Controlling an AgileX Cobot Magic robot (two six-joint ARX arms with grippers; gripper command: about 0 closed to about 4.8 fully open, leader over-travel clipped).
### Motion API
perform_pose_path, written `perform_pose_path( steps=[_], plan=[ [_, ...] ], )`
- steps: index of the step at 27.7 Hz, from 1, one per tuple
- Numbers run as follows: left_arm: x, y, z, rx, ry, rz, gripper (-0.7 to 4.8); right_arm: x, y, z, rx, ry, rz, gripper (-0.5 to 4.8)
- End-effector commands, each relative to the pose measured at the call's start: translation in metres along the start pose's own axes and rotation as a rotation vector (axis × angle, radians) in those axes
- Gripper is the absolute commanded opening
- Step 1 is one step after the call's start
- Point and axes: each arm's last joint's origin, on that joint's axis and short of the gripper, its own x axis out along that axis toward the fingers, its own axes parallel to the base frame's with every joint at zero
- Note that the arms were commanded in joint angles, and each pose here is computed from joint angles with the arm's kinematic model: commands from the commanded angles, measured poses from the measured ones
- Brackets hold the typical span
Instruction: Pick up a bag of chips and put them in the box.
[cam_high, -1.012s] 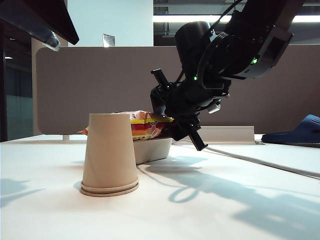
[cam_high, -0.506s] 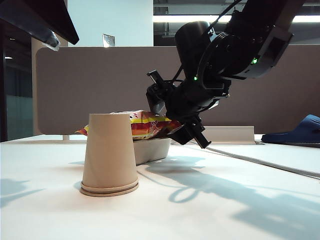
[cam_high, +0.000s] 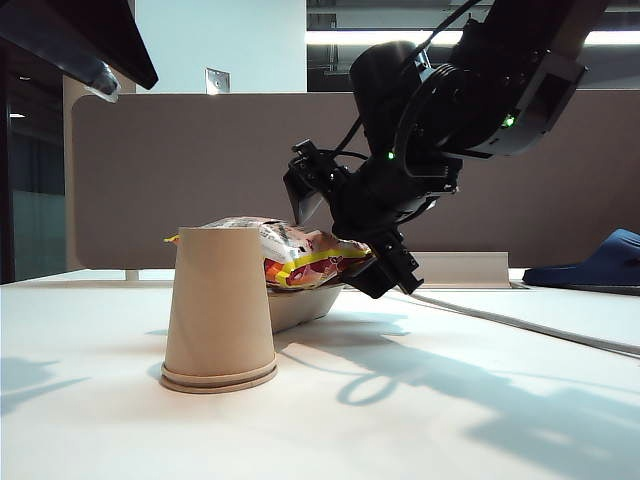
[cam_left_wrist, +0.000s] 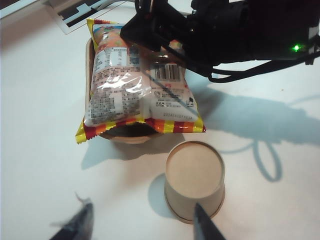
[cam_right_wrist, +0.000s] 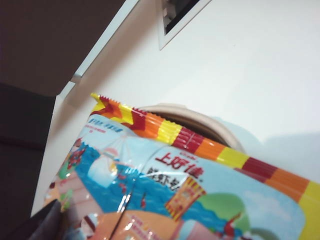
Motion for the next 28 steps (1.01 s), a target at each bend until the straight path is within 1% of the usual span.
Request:
perform_pose_path(
  steps=[1,5,18,21,28],
  plan=[
    [-0.002,0.000,0.002,-0.004,-0.015,-0.004,2.56,-0.001,0.007,0.004,-0.045,0.002,0.057,4.12],
    [-0.002,0.000,0.003,-0.006,-0.022,-0.003,2.56,-0.002,0.011,0.007,-0.056,-0.005,0.092,4.12],
    [-0.002,0.000,0.003,-0.006,-0.022,-0.003,2.56,-0.003,0.009,0.013,-0.118,0.012,0.092,4.15],
    [-0.002,0.000,0.003,-0.005,-0.022,-0.002,2.56,-0.006,0.010,0.017,-0.162,0.019,0.067,4.15],
    [-0.002,0.000,0.003,-0.006,-0.023,-0.002,2.56,-0.019,0.018,0.031,-0.295,-0.009,0.021,4.14]
  ],
)
